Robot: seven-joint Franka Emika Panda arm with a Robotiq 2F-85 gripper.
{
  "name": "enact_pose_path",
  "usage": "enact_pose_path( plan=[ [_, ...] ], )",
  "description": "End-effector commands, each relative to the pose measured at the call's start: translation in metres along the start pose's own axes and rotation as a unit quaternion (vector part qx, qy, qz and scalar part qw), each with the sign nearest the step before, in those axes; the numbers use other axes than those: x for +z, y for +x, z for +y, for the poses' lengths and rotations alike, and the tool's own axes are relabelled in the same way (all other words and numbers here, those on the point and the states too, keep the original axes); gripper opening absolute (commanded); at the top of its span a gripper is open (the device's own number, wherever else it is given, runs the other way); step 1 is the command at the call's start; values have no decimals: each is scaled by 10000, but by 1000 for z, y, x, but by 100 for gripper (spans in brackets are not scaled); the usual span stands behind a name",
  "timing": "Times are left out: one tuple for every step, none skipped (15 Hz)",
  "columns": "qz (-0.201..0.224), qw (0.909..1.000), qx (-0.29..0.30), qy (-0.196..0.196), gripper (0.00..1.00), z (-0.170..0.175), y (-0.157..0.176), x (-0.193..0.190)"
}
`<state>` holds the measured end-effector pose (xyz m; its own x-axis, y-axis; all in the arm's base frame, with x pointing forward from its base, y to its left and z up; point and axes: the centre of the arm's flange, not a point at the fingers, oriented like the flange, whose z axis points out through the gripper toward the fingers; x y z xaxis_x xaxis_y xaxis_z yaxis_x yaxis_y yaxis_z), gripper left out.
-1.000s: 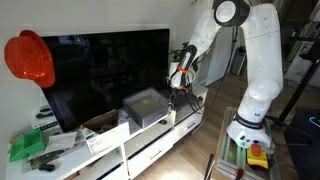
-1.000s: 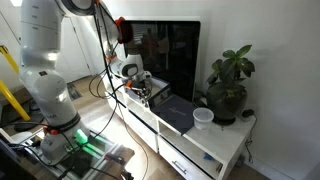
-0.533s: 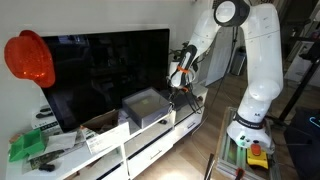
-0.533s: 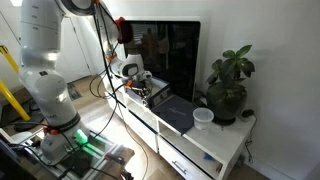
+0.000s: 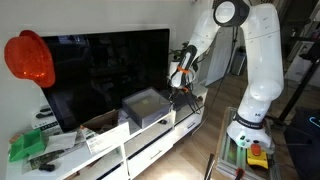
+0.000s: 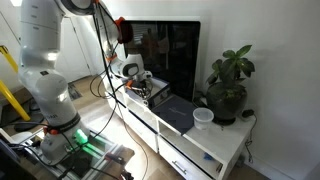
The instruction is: Put the sunglasses in the box then place the lid on the box
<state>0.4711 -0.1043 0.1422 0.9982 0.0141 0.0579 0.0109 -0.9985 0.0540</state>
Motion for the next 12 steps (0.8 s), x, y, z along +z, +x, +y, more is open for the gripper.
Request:
enact_pose_path(
  plan=[
    [-30,9999,89,-140,3,2,5,-1],
    [-27,9998,113,-149,3,2,5,-4],
    [-29,9998,127,-171,3,2,5,-8],
    [-33,9997,158,-173,3,2,6,-13],
    [-36,9997,178,-187,3,2,6,-16],
    [-42,9996,200,-178,3,1,7,-19],
    [-50,9996,222,-166,3,0,8,-21],
    [-60,9996,231,-166,3,0,9,-22],
    [-66,9995,260,-173,3,1,10,-23],
    [-56,9994,287,-173,3,1,11,-24],
    [-50,9994,305,-162,3,1,12,-26],
    [-62,9993,321,-162,3,2,12,-25]
  ],
)
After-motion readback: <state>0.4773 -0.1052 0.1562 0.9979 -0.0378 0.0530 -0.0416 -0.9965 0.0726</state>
